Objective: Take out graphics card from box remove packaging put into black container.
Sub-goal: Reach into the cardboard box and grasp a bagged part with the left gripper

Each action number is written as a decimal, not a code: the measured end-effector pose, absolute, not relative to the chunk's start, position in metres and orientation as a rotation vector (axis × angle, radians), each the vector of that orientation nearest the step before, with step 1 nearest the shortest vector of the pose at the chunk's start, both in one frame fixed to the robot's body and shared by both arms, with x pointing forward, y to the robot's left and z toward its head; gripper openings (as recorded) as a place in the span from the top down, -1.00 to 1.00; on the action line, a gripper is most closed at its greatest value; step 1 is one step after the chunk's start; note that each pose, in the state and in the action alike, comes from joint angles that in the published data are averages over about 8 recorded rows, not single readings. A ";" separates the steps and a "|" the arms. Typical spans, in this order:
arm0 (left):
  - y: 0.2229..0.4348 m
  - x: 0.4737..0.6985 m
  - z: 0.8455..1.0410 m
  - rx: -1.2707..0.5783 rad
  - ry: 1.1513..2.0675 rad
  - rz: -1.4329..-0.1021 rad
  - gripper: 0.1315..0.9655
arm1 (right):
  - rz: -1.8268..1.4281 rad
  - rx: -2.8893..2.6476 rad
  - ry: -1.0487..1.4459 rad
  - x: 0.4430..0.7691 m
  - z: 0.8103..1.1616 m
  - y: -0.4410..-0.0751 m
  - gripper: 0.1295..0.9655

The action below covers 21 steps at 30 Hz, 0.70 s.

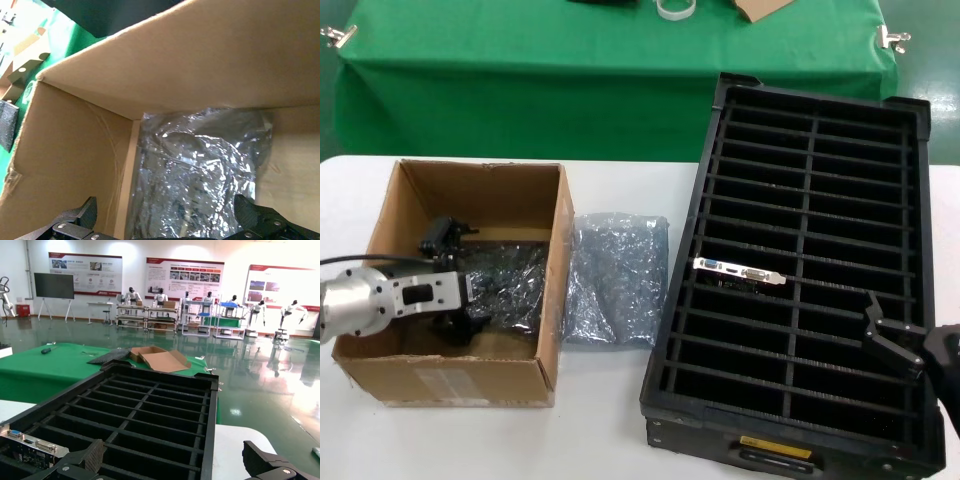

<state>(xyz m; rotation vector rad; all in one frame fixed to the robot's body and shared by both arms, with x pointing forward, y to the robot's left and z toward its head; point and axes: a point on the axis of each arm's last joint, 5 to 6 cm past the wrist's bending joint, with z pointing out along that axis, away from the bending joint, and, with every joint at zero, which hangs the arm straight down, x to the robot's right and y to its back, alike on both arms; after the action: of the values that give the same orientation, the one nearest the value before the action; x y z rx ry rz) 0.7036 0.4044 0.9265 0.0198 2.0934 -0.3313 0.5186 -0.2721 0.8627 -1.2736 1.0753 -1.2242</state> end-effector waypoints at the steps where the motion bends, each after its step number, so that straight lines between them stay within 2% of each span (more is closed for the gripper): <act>1: 0.405 0.703 0.925 0.026 2.095 -0.327 -1.00 | -1.224 -1.274 1.075 0.519 0.863 -0.272 -1.00; 11: 0.408 0.705 0.917 0.045 2.082 -0.256 -1.00 | -1.224 -1.274 1.075 0.519 0.863 -0.272 -1.00; 21: 0.407 0.710 0.924 0.036 2.011 -0.213 -1.00 | -1.224 -1.274 1.075 0.519 0.863 -0.272 -1.00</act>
<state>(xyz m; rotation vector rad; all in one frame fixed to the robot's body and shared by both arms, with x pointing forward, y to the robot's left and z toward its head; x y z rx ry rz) 0.7099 0.4070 0.9244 0.0355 2.0112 -0.2128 0.5186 -0.2721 0.8627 -1.2736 1.0753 -1.2242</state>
